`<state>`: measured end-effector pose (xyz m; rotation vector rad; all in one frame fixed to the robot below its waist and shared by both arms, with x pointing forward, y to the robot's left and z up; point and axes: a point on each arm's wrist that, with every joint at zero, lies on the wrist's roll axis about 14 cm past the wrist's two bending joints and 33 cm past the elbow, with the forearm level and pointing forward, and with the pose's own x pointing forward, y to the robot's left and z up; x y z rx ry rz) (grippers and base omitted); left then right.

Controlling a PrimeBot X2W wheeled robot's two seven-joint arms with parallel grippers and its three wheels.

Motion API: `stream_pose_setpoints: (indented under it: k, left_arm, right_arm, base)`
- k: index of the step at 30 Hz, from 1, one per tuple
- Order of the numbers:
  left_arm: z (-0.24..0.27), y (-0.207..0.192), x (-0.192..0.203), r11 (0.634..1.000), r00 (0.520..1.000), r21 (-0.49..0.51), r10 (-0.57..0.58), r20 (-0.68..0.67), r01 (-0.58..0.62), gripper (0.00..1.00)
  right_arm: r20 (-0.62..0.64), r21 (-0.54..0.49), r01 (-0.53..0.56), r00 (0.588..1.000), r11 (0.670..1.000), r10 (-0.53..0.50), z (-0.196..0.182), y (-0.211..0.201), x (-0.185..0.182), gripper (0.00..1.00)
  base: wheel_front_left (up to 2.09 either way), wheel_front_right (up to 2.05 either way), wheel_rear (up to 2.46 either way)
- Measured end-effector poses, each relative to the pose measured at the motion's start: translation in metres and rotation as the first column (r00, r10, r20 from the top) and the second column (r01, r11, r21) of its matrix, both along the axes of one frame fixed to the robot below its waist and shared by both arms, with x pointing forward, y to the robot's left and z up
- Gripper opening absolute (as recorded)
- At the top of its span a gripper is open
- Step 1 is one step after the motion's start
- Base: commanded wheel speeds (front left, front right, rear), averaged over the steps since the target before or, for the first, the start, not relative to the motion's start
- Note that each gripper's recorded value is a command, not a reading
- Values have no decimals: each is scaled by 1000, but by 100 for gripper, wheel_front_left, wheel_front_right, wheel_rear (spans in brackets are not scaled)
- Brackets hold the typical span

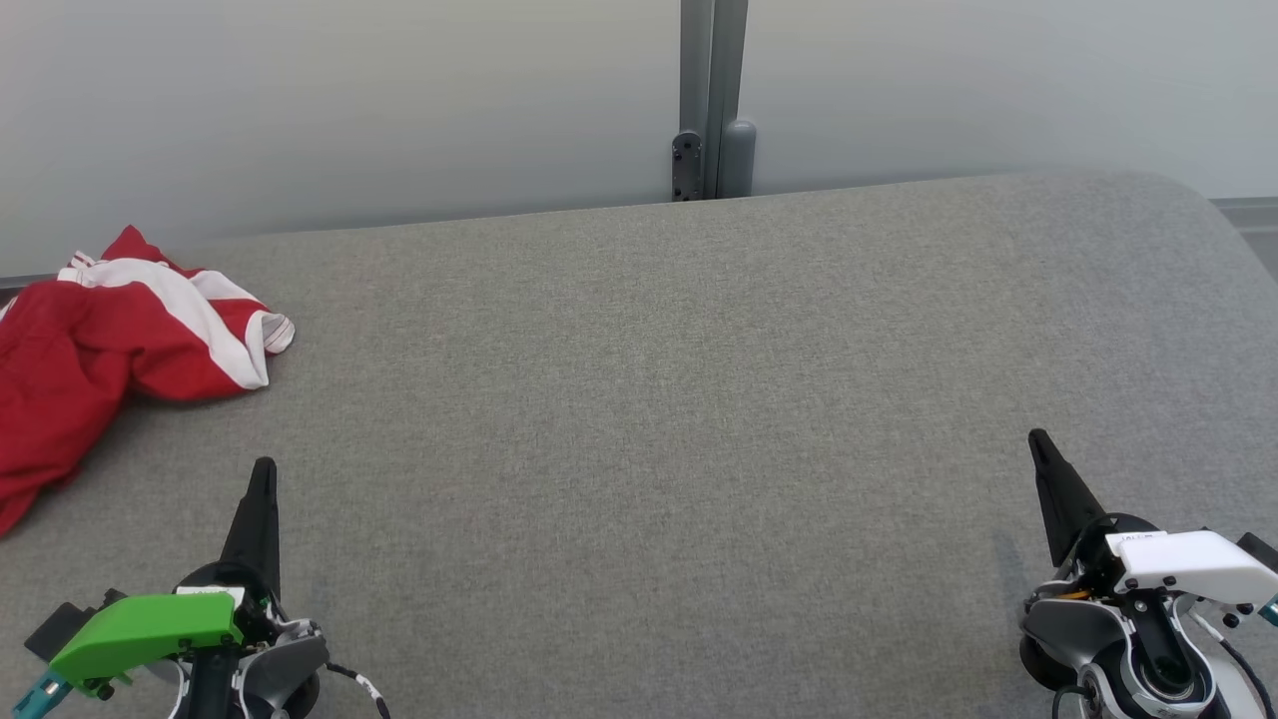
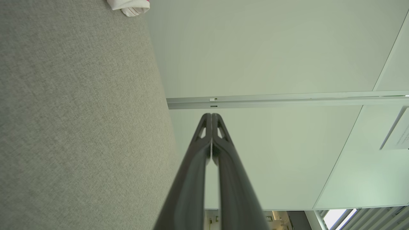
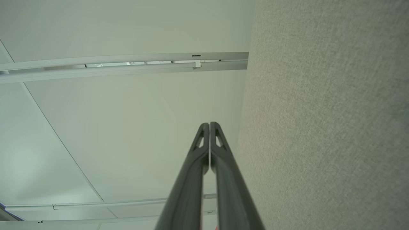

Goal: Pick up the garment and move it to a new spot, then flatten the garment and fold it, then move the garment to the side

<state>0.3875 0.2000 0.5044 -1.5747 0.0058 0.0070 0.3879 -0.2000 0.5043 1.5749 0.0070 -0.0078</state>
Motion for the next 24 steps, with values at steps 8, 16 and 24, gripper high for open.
stream_pose_setpoints:
  k: [8, 16, 24]
  left_arm:
    - [0, 0, 0, 1000, 1000, 0, 0, 0, 0, 0]
    - [0, 0, 0, 1000, 1000, 0, 0, 0, 0, 0]
    - [0, 0, 0, 1000, 1000, 0, 0, 0, 0, 0]
  right_arm:
    - [0, 0, 0, 1000, 1000, 0, 0, 0, 0, 0]
    - [0, 0, 0, 1000, 1000, 0, 0, 0, 0, 0]
    - [0, 0, 0, 1000, 1000, 0, 0, 0, 0, 0]
  base:
    - [0, 0, 0]
    - [0, 0, 0]
    - [0, 0, 0]
